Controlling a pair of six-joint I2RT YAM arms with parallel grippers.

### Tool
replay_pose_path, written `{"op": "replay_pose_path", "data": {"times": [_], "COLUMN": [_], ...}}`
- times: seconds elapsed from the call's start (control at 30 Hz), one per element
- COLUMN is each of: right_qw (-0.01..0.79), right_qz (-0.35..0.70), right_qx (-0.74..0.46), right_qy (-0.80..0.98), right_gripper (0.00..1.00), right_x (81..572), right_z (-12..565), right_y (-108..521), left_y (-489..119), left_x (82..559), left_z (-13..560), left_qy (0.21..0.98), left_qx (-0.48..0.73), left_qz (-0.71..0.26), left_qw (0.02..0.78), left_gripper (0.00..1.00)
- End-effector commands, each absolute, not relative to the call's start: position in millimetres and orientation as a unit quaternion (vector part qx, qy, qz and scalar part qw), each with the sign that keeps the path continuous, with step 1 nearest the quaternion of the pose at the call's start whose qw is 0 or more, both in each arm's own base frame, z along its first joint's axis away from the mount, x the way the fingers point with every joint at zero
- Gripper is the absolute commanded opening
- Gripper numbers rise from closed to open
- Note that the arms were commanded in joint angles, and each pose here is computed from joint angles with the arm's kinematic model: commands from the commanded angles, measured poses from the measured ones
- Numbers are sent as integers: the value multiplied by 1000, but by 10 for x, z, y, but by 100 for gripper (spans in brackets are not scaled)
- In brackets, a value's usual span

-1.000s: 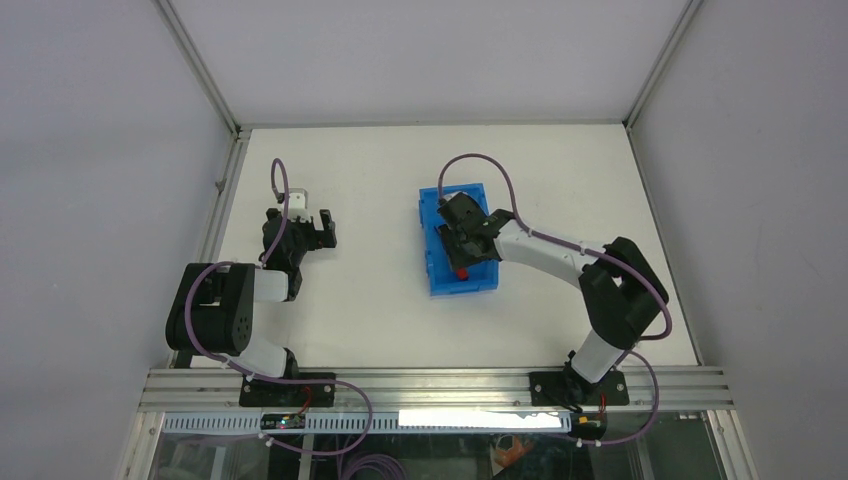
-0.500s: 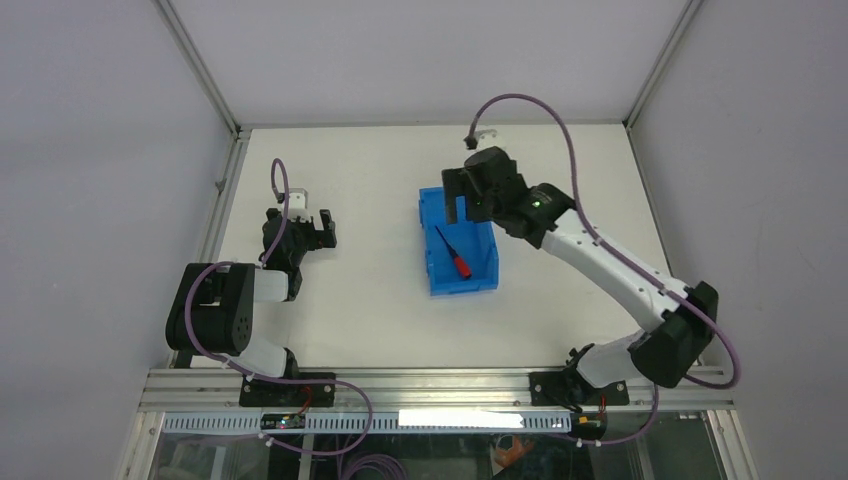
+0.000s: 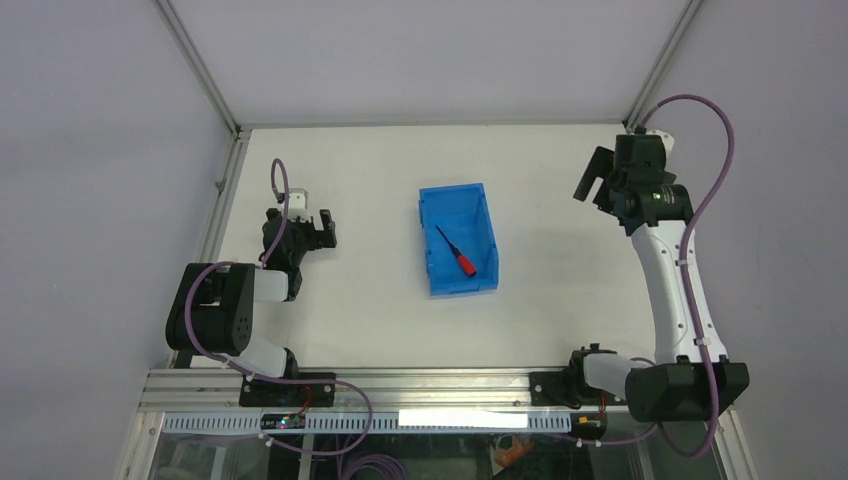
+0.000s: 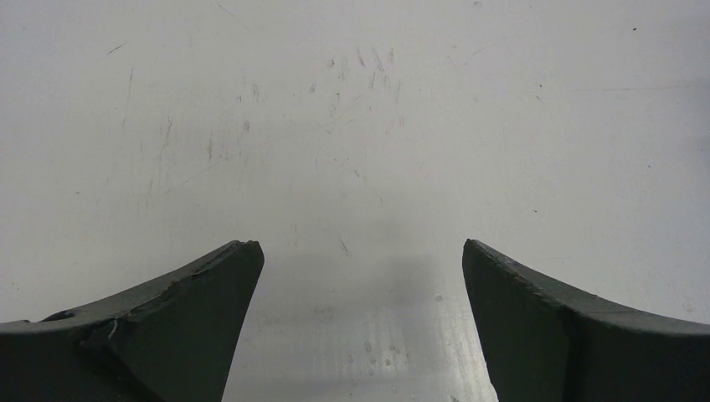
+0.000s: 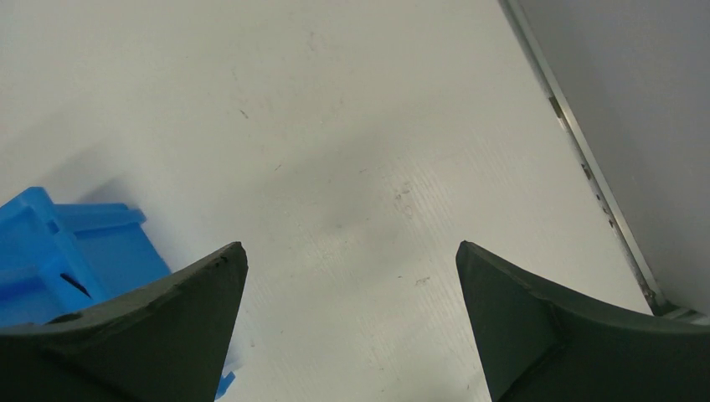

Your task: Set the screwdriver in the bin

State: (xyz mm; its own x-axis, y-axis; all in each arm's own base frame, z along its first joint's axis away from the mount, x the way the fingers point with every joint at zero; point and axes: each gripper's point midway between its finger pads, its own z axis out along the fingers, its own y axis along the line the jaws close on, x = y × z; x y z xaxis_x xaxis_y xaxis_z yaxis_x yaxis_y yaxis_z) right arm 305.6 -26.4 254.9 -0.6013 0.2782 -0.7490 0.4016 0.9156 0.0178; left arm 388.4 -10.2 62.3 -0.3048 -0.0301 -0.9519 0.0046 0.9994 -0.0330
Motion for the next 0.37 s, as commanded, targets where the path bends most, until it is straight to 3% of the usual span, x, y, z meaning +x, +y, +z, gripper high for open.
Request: {"op": "replay_pose_path", "data": {"times": [0.0, 0.33], "right_qw": [410, 433], "right_qz": [-68, -26], "right_qx": [191, 169], "right_qy": [889, 885], "right_gripper": [99, 99], "right_x": [2933, 2955], "right_z": [2651, 2677], "right_y": [-327, -181], "left_y": [-153, -158], "left_x": [3936, 3936], "left_z": [783, 788], "left_qy": [791, 791], "left_qx": [-9, -9], "left_qz": [-25, -26], "left_qw": [611, 611], "left_gripper": [99, 99]}}
